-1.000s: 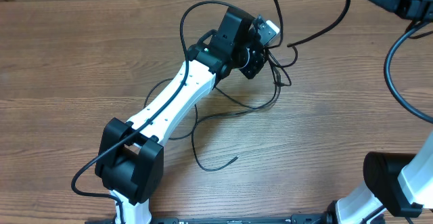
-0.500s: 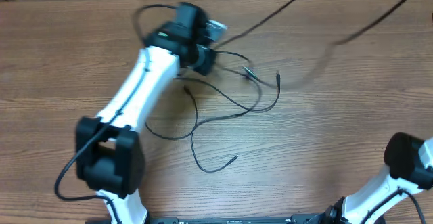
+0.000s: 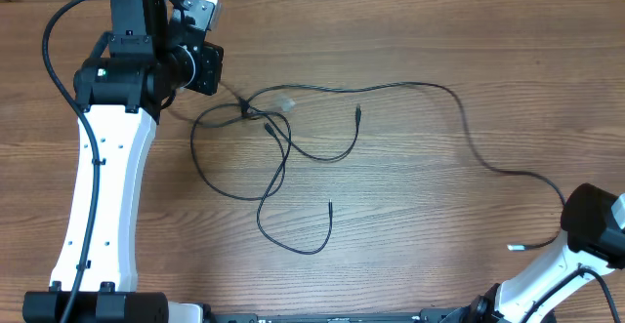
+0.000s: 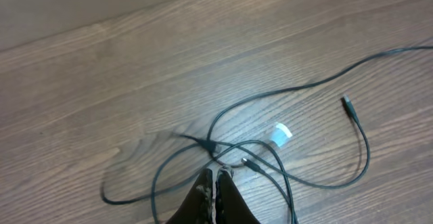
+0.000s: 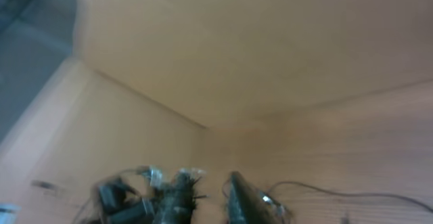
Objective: Untangle cables
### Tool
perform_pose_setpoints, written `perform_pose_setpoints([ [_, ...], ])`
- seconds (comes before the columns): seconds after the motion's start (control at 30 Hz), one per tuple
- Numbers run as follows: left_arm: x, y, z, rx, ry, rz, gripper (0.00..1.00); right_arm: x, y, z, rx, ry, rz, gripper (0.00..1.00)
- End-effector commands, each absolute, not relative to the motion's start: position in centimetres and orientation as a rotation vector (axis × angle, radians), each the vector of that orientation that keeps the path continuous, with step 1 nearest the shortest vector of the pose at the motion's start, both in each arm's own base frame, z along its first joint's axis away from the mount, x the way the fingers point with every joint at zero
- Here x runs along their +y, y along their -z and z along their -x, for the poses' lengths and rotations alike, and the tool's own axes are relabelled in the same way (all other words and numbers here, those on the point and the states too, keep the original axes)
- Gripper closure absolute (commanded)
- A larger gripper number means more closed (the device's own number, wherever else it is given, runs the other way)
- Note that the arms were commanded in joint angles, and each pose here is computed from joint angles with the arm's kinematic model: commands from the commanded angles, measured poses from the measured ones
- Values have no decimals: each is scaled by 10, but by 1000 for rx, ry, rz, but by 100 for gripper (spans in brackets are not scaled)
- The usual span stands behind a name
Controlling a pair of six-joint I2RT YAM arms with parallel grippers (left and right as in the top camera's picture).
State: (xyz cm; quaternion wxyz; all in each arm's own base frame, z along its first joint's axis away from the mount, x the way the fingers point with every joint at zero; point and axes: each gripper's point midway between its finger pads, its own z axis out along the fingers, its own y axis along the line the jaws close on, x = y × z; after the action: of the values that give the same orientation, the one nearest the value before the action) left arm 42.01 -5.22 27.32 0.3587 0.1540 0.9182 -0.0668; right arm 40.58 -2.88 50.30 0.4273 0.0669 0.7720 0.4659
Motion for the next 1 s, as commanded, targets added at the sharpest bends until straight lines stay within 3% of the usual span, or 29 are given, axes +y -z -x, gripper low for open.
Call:
perform_pose_setpoints([
  [0.0,-67,-275,-418,2351,208,-462,96,-32,-467,-409,2063,-876,-158,37],
  [0.1,-83,-276,-414,2344,268,-489,92,-31,-435,-407,2204,-727,-217,4],
  [0.13,-92,-277,-412,2335,304,-513,84,-28,-428,-410,2233,-701,-227,0],
  [0.17,-98,-278,-410,2330,330,-530,74,-22,-426,-411,2246,-705,-218,0],
  [0.23,-112,-278,-405,2330,394,-543,38,-6,-417,-414,2283,-719,-189,0],
  [0.27,-120,-279,-401,2331,433,-551,31,0,-410,-416,2311,-711,-183,0],
  [0.57,-158,-278,-375,2367,559,-609,35,28,-328,-423,2592,-620,-116,0],
  [0.77,-179,-288,-358,2348,597,-649,36,-9,-266,-421,2789,-247,-139,2],
  [0.97,-189,-307,-344,2296,615,-665,33,-14,-205,-417,2922,-185,51,2],
])
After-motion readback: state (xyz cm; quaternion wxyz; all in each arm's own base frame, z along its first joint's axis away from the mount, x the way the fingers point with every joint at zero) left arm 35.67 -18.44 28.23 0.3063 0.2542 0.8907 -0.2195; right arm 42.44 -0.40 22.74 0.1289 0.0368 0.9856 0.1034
